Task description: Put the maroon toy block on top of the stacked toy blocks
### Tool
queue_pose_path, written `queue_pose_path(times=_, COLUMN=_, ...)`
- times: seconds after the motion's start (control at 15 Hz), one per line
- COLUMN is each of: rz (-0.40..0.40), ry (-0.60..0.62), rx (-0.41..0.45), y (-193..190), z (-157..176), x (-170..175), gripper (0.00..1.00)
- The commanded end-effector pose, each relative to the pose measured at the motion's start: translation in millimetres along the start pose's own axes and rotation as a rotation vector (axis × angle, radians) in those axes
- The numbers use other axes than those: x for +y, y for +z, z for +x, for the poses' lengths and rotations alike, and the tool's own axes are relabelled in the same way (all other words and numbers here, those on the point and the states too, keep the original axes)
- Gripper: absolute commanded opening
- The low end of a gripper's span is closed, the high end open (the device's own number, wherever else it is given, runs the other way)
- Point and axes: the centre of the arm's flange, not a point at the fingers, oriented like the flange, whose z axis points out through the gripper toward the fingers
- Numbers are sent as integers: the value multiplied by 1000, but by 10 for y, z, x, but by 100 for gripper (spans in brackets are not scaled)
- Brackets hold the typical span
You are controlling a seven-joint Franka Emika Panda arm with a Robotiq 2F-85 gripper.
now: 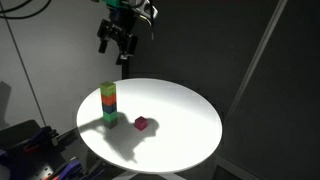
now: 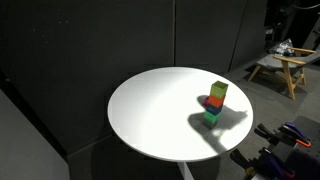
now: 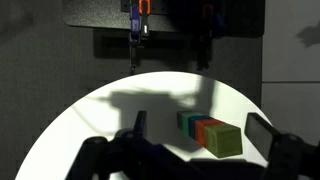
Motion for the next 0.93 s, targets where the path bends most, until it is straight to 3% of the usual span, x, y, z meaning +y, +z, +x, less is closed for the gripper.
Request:
queue_pose_path(times=0.0, rz=0, ry=0, rx=2, y=-7, z=-1, x=-1, gripper=100)
queue_pose_path(times=0.47, rz=-1, ry=-1, rx=5, y=-18, z=-9, x=-3, gripper=100)
queue_pose_path(times=0.87, rz=-55, ry=35, rx=12, y=44, z=196, x=-110, gripper=100)
